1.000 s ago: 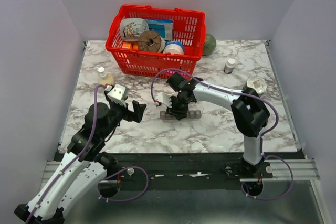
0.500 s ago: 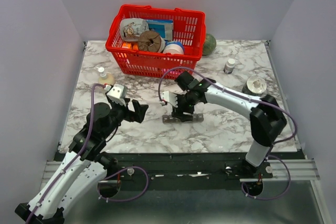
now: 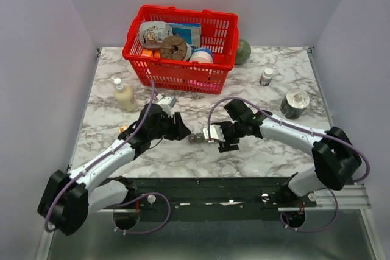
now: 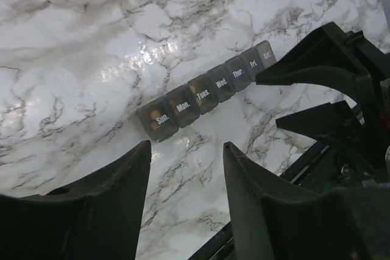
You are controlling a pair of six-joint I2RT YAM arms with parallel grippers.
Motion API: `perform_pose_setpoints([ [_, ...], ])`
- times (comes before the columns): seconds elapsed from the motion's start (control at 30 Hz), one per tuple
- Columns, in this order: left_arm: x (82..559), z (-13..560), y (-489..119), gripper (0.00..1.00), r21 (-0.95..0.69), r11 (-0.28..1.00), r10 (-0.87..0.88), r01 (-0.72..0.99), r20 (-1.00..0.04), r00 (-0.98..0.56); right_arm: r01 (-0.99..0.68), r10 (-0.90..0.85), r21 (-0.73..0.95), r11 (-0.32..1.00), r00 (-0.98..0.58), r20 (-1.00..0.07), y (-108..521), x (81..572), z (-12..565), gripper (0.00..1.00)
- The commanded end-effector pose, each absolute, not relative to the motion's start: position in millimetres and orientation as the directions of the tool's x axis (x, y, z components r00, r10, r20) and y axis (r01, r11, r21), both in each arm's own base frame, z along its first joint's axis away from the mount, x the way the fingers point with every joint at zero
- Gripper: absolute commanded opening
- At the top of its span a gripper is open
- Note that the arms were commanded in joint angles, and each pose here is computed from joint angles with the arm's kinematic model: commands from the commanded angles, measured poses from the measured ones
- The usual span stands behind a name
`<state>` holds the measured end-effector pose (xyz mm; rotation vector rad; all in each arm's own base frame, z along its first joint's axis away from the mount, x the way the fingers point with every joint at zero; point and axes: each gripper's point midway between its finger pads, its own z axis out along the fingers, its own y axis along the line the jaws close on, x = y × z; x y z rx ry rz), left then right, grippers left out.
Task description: Sort the pills into containers
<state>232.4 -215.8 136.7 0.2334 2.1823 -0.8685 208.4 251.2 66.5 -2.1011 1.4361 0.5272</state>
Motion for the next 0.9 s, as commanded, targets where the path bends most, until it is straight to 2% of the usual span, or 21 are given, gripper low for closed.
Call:
perform_pose_setpoints([
  [0.0,232,128,-252,0.46,-0.650,0.621,-0.112,0.438,-0.627,-0.771,-0.904,-0.713,-0.347,-0.250,0.415,-0.565,278,249,68,0.74],
  [0.07,236,126,-260,0.41,-0.673,0.594,-0.122,0.441,-0.617,-0.777,-0.904,-0.726,-0.354,-0.240,0.409,-0.552,285,256,61,0.74],
  [0.1,236,116,-263,0.35,-0.684,0.593,-0.110,0.426,-0.593,-0.798,-0.906,-0.732,-0.350,-0.238,0.404,-0.549,287,256,58,0.74],
  [0.3,241,89,-277,0.25,-0.722,0.568,-0.086,0.394,-0.529,-0.844,-0.910,-0.752,-0.331,-0.249,0.397,-0.526,292,252,42,0.72],
  [0.53,239,61,-280,0.21,-0.742,0.572,-0.076,0.349,-0.472,-0.878,-0.926,-0.768,-0.301,-0.229,0.362,-0.529,294,251,35,0.66],
  [0.87,245,56,-285,0.18,-0.754,0.566,-0.093,0.333,-0.460,-0.883,-0.937,-0.787,-0.280,-0.209,0.330,-0.520,293,253,30,0.54],
])
